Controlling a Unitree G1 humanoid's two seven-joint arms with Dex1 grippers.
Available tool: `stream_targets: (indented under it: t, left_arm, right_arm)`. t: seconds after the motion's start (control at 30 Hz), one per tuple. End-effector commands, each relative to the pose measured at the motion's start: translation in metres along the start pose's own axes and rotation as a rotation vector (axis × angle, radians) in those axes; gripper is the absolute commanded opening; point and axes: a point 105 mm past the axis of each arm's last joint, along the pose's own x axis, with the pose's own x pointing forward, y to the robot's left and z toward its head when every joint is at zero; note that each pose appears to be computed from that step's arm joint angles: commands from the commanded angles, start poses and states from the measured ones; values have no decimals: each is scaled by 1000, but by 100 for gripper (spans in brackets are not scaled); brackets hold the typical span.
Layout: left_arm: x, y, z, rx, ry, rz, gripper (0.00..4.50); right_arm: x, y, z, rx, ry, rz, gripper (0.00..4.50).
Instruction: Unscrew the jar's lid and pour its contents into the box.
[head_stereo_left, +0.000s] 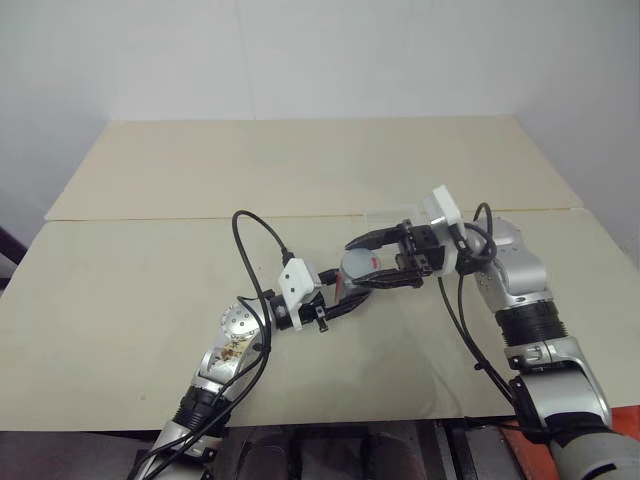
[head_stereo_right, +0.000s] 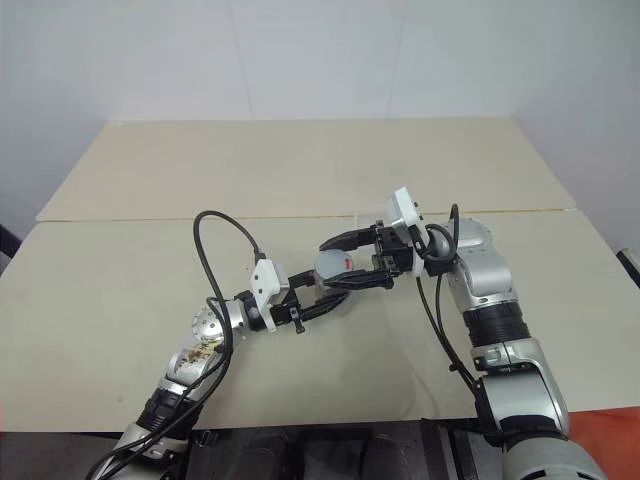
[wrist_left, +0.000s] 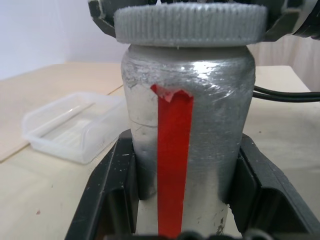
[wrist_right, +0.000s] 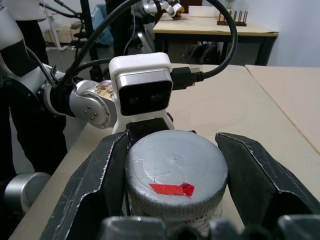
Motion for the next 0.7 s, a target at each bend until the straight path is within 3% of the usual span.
stream_targets:
  t: [0.03,0.17,0.4,0.57,0.7]
  left_arm:
    - [9,-5,24,67,-75,-16,198]
    - [10,-6,23,60,-75,-15,198]
    - [12,-7,22,55,-76,-20,198]
    - [12,-5,19,52,-67,-19,198]
    - [14,-4,18,57,-62,-17,198]
  right_arm:
    - [5,8,3,-10,-23,85,347]
    - [-6,6,15,-28,-82,31,444]
    - [-24,20,44,-168,-95,-111,444]
    - [-30,32,56,-248,-75,-376,444]
    - [-13,42,53,-254,-65,-567,444]
